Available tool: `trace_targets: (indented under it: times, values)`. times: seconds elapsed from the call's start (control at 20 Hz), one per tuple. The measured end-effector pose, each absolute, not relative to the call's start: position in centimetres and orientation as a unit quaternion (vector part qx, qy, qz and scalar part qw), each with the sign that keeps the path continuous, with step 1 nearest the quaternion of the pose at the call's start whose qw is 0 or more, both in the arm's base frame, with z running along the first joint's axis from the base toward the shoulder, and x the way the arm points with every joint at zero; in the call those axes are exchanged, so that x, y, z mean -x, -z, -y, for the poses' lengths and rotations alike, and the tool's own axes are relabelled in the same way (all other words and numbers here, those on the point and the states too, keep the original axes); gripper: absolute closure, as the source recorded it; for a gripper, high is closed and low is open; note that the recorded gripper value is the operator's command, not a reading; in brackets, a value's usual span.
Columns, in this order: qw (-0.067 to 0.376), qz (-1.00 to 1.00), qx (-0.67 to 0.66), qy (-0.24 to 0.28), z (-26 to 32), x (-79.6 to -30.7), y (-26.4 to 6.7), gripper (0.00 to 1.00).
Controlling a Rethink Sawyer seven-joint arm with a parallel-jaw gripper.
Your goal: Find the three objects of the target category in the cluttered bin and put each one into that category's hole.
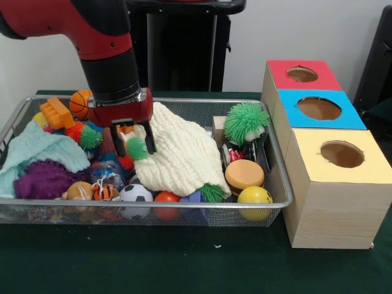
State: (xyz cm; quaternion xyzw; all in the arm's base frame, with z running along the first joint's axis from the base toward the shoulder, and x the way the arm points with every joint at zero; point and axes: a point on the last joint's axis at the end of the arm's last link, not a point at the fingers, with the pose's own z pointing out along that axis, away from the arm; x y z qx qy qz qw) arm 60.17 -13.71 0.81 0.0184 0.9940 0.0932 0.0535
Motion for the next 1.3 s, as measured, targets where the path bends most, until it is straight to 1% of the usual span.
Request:
trace_targets:
  times: [0.2, 0.5, 0.55, 0.8, 0.85, 0.95, 1.3]
  values:
    - [0.053, -0.995, 0.001, -0.086, 13.0, -60.0, -0.6, 0.0]
    - [0.064, -0.995, 0.045, -0.064, 12.1, -59.9, -0.4, 0.0]
    - [0.07, -0.994, 0.067, -0.051, 11.8, -60.0, -0.5, 0.0]
    - [0.084, -0.989, 0.124, -0.019, 10.8, -60.5, -0.7, 0.0]
    - [0.089, -0.986, 0.145, -0.006, 10.4, -60.8, -0.9, 0.0]
    - [0.092, -0.983, 0.157, 0.002, 10.3, -61.0, -1.1, 0.0]
    - [0.106, -0.98, 0.166, 0.018, 11.0, -61.8, -2.5, 0.0]
